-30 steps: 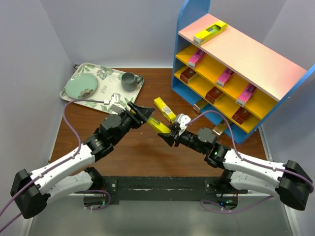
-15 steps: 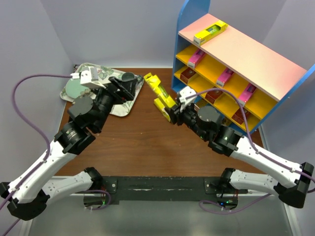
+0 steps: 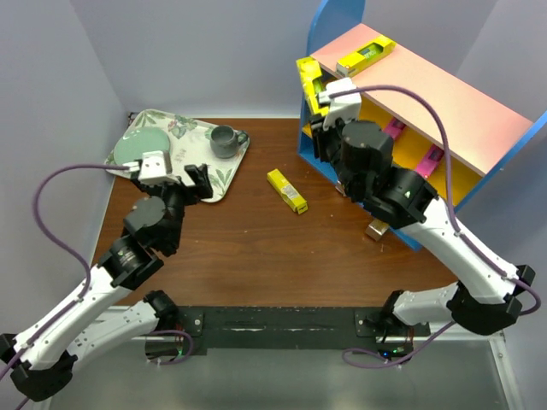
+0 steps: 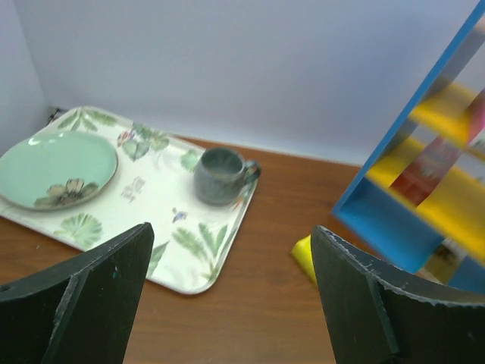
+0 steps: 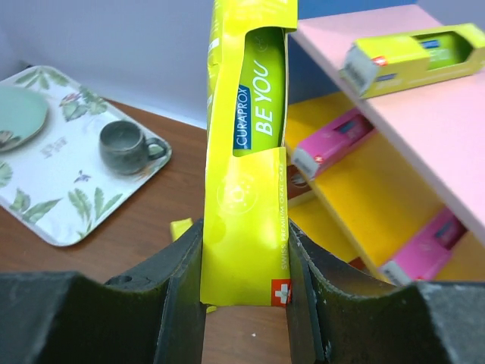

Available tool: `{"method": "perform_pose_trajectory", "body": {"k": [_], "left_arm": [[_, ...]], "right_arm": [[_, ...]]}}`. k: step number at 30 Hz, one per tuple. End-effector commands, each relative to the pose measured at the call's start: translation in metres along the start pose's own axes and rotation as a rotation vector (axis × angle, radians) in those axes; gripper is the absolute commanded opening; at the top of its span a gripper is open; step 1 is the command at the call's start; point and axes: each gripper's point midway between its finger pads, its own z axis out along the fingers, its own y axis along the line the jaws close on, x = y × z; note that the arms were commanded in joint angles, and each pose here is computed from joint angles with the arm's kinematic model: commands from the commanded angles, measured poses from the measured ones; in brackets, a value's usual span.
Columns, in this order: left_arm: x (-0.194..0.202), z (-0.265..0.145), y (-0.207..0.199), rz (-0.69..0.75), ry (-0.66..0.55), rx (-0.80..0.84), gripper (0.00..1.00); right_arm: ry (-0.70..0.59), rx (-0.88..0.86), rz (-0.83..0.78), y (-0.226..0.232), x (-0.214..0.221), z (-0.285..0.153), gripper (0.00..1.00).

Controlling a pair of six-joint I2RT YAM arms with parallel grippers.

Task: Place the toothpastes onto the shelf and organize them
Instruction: Place the toothpaste on the shelf.

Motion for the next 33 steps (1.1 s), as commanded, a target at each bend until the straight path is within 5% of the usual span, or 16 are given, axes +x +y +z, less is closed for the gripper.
{"method": "perform_pose_trajectory", "body": {"k": [1,17,33], "left_arm": [[0.028,0.005,0.013,0.079,0.046,-0.054,0.89],[0.046,0.010,0.017,0.102,0.090,-0.026,0.89],[0.061,0.015,0.017,0.124,0.138,-0.016,0.89]], "right_arm": [[0.011,0.126,0.015,-0.046,-0.026,-0.003,0.12],[0.138,0.519,0.171,-0.155,-0.004,0.011,0.13],[0.247,0.648,0.229,-0.180,0.028,0.025,0.21]]}}
